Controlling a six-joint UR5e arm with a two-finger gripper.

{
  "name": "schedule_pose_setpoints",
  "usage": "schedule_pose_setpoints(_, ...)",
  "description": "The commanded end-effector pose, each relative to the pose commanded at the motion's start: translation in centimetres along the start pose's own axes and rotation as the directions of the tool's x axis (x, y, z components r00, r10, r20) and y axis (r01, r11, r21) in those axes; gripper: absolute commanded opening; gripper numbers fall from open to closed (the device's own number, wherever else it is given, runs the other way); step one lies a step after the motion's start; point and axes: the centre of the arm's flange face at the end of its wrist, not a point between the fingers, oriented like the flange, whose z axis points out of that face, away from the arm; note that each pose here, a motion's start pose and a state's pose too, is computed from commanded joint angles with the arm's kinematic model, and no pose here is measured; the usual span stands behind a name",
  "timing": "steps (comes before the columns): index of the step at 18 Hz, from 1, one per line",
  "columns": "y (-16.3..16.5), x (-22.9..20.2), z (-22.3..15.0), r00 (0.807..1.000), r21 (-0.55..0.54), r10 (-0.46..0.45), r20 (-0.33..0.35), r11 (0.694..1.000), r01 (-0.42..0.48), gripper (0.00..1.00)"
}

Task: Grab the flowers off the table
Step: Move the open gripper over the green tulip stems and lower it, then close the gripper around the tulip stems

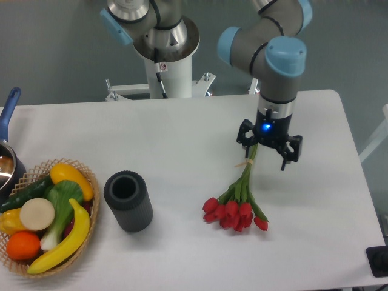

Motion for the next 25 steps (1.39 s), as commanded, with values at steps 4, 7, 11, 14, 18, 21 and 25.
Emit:
schedule_pose_setpoints(4, 0.0, 1.0, 2.7, 1.000, -0.066, 0.010, -0.025, 0.998, -0.012, 1.00)
schedule_pose_setpoints(7, -0.7, 1.3, 3.7, 0.999, -0.102, -0.033, 0.001, 0.994, 0.033, 1.00)
schedule_pose_setpoints(11, -1.5, 0.6, 4.6, 0.998, -0.097, -0.061, 0.009, 0.993, 0.062, 1.00)
schedule_pose_setpoints(14, -2.0, 0.5, 6.3, 0.999, -0.089, -0.049, 0.018, 0.995, 0.050, 1.00)
schedule_pose_setpoints(18, -2.4, 0.3, 7.3, 0.999, -0.088, -0.038, 0.015, 0.995, 0.039, 1.00)
schedule_pose_setpoints(21, -2.6, 0.9, 8.0, 1.000, -0.093, -0.027, 0.002, 0.995, 0.027, 1.00)
schedule_pose_setpoints(25, -2.5, 1.0, 8.7, 1.000, -0.100, -0.026, -0.010, 0.995, 0.025, 1.00)
